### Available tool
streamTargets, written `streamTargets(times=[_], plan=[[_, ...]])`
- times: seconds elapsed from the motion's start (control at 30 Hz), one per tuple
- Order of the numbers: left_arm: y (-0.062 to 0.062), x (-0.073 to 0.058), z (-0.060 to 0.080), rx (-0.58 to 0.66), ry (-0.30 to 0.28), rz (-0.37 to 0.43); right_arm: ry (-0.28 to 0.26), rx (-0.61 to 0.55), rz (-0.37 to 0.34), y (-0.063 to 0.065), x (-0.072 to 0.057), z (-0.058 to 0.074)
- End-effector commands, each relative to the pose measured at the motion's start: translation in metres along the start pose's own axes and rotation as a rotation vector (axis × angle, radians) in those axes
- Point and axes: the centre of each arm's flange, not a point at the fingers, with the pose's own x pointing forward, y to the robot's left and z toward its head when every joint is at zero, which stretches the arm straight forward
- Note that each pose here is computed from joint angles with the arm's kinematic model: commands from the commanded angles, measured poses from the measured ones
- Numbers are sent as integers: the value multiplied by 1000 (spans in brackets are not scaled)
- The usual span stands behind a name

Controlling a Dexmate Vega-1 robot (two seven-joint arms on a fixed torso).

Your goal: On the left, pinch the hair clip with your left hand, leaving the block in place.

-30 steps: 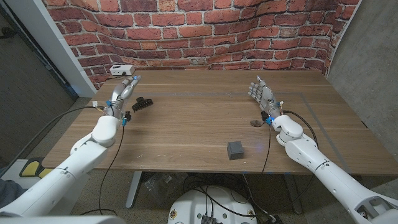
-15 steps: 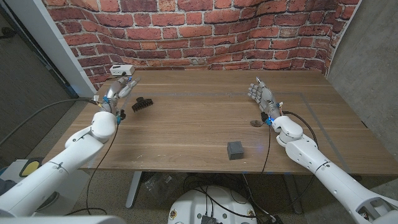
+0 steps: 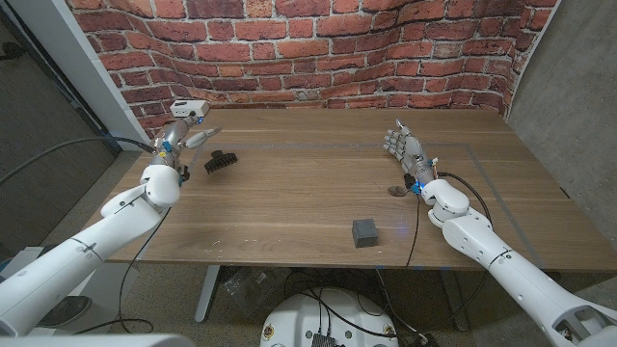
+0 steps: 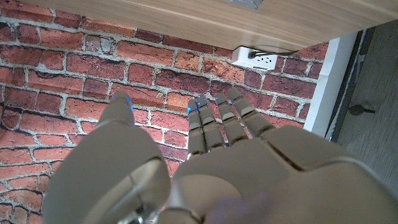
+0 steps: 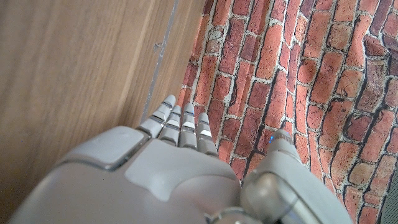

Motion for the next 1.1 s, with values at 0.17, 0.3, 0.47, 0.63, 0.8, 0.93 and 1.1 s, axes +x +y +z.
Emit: streamTargets(times=[0.17, 0.3, 0.47, 0.63, 0.8, 0.93, 1.1], plan=[[8, 3, 11, 227, 25, -73, 28, 5, 6, 3, 1, -7], [11, 6, 13, 260, 37, -112, 27, 4, 6, 4, 1, -8], [17, 11, 17, 306, 50, -164, 33, 3, 8, 6, 1, -9], [22, 16, 19, 337, 60, -195, 35, 2, 7, 7, 1, -9], [25, 21, 22, 373, 74, -243, 35, 5, 3, 7, 0, -9], [26, 25, 23, 400, 86, -275, 38, 7, 0, 7, 0, -11], [26, 29, 26, 439, 98, -301, 50, 16, 0, 6, 1, -15]])
